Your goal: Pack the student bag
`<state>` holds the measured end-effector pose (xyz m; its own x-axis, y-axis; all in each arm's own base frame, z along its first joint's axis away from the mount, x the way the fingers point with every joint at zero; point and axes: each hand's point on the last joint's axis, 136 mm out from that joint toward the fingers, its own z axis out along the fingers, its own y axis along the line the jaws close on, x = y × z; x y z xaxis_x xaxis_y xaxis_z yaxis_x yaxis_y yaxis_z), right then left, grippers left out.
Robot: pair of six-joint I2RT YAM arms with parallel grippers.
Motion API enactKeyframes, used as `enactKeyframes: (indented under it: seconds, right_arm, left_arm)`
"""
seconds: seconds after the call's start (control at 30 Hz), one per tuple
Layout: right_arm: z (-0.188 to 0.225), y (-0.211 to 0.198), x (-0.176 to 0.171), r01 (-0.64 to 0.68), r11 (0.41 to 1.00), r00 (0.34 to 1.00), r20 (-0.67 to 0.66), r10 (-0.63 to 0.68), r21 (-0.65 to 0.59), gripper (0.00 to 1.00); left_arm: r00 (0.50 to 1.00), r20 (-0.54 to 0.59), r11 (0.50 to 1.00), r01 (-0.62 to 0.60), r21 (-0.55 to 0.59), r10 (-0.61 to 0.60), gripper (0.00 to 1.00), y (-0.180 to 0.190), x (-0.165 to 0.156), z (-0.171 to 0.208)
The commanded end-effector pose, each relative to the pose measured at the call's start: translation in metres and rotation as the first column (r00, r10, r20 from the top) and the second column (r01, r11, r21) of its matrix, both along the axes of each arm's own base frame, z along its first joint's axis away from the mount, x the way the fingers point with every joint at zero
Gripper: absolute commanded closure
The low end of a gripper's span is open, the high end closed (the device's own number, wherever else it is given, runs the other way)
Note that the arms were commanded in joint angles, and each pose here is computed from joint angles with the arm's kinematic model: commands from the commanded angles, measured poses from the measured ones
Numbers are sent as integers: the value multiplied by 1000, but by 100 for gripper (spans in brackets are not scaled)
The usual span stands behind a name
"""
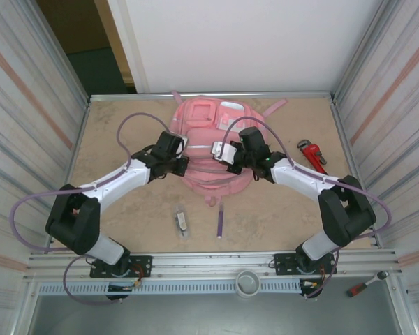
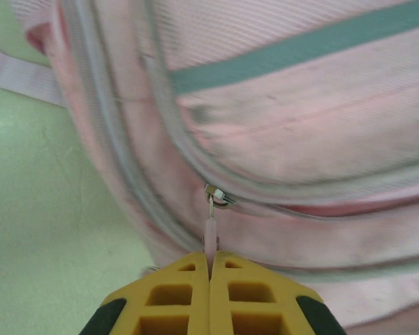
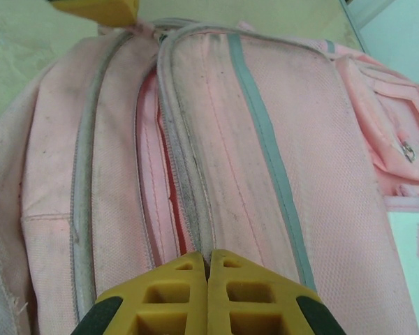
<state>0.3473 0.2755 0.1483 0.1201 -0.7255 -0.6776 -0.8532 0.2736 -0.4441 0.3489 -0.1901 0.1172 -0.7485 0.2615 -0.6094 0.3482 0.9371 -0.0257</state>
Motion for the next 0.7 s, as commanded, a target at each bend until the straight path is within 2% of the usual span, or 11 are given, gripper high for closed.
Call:
enactKeyframes:
  seconds: [0.0,0.33,0.67]
  right_arm:
    - [17,-19,5,42,999,997,61,-41,-15,100]
    - [24,-16,2,10,1000,997,79,-11,17,100]
    - [28,-12,-3,-13,999,997,79,10,32,100]
  left_arm:
    - [998,34,998,-58,38,57,100,19,21,4]
    - [998,54,999,-45,-17,46,100,15,56,7]
    - [998,59,997,-8,-82,12,100,-5,90,7]
